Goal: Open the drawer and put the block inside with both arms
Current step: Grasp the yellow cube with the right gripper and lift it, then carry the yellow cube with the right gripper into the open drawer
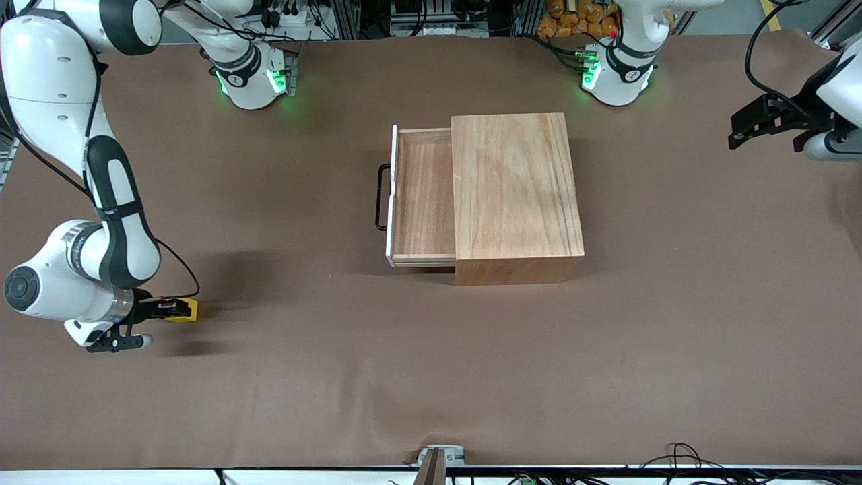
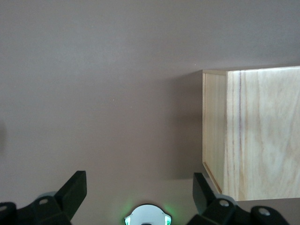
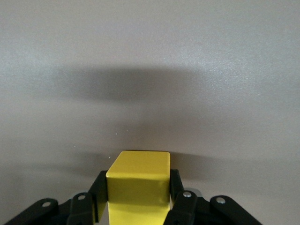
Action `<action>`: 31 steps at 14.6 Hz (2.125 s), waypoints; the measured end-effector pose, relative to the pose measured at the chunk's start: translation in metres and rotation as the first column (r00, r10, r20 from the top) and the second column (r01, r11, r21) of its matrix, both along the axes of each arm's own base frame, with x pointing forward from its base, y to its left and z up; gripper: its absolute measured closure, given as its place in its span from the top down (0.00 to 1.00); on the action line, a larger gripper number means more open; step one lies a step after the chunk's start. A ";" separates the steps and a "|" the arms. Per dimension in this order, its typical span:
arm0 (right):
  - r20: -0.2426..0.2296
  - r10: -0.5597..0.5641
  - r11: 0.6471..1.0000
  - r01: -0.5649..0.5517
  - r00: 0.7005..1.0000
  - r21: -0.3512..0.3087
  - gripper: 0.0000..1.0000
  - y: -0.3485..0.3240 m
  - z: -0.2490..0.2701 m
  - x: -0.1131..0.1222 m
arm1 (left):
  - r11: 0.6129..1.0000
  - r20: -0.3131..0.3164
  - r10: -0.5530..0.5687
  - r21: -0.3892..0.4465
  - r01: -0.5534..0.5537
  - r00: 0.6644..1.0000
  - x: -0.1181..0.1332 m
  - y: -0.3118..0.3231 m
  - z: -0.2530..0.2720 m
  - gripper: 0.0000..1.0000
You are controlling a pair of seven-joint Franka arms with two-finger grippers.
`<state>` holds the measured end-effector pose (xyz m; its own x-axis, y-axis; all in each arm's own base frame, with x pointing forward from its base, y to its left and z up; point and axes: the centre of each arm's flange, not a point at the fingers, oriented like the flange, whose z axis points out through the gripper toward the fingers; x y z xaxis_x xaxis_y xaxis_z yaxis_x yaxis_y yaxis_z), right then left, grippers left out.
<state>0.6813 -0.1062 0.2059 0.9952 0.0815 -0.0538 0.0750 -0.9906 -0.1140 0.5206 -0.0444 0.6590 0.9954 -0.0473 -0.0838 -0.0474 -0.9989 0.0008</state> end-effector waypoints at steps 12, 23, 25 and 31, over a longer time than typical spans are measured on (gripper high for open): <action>-0.091 0.234 0.965 -0.220 0.968 0.143 0.56 0.054 0.147 -0.022 | 1.000 0.004 0.022 0.000 -0.022 1.000 -0.006 0.013 -0.007 1.00; -0.088 0.091 0.994 -0.085 0.992 0.071 0.56 0.385 0.266 -0.102 | 1.000 0.016 0.022 -0.001 -0.022 1.000 -0.001 0.014 -0.006 1.00; -0.071 0.026 0.998 -0.021 0.997 0.066 0.56 0.429 0.270 -0.119 | 1.000 0.016 0.022 -0.001 -0.022 1.000 -0.001 0.014 -0.006 1.00; -0.050 -0.117 0.990 0.120 0.992 0.071 0.56 0.518 0.268 -0.165 | 1.000 0.014 0.024 -0.002 -0.024 1.000 0.011 0.014 -0.011 1.00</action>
